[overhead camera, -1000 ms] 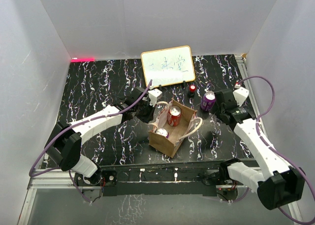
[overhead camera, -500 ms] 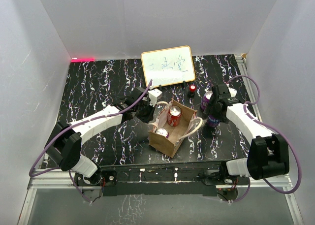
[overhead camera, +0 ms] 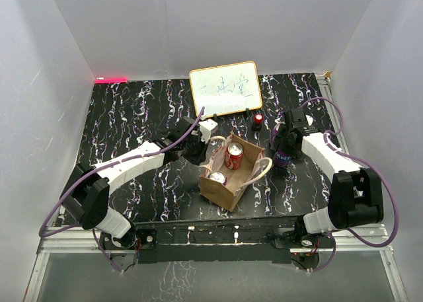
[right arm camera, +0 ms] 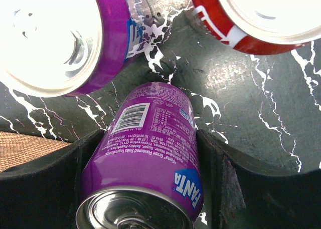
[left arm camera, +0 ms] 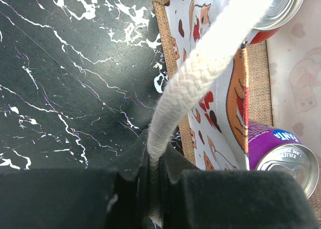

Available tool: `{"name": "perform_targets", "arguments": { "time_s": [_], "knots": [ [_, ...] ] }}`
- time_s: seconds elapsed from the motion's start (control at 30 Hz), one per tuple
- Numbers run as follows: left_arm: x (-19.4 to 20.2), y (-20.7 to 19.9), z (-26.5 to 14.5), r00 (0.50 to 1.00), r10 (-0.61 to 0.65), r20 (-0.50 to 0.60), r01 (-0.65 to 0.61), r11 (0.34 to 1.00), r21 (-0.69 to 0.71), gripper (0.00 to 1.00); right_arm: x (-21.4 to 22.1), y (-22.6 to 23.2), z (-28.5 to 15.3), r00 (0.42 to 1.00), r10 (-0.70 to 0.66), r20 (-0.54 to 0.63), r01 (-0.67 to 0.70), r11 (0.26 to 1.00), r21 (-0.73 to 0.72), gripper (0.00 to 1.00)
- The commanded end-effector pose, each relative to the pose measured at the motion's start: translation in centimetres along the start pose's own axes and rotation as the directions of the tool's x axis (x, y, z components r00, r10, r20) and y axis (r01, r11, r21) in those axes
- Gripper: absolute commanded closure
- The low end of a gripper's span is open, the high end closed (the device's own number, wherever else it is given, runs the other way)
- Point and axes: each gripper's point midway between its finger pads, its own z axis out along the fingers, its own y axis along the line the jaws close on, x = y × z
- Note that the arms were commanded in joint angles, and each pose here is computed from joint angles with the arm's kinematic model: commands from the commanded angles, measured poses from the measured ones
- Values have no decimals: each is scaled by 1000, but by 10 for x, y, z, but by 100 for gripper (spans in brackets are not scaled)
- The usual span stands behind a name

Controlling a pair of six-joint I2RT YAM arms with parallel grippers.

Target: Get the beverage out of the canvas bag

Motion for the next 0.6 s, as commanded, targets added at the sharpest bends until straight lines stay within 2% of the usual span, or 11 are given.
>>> {"name": "perform_targets", "arguments": {
  "time_s": [0.0,0.23,0.57],
  "knots": [
    [-8,-6,-4,1000,16,6,-16,1000,14,99,-41,21,-8,993,30,116,-20,997,-80,84],
    [-9,-5,-5,1000,17,13,-17,1000,9,99,-38,19,-1,994,36,106,-27,997,-79,61],
    [-10,-6,-7,1000,17,19,-17,1000,10,98,-41,17,-5,992,39,117,-27,994,-102,17]
  ]
}}
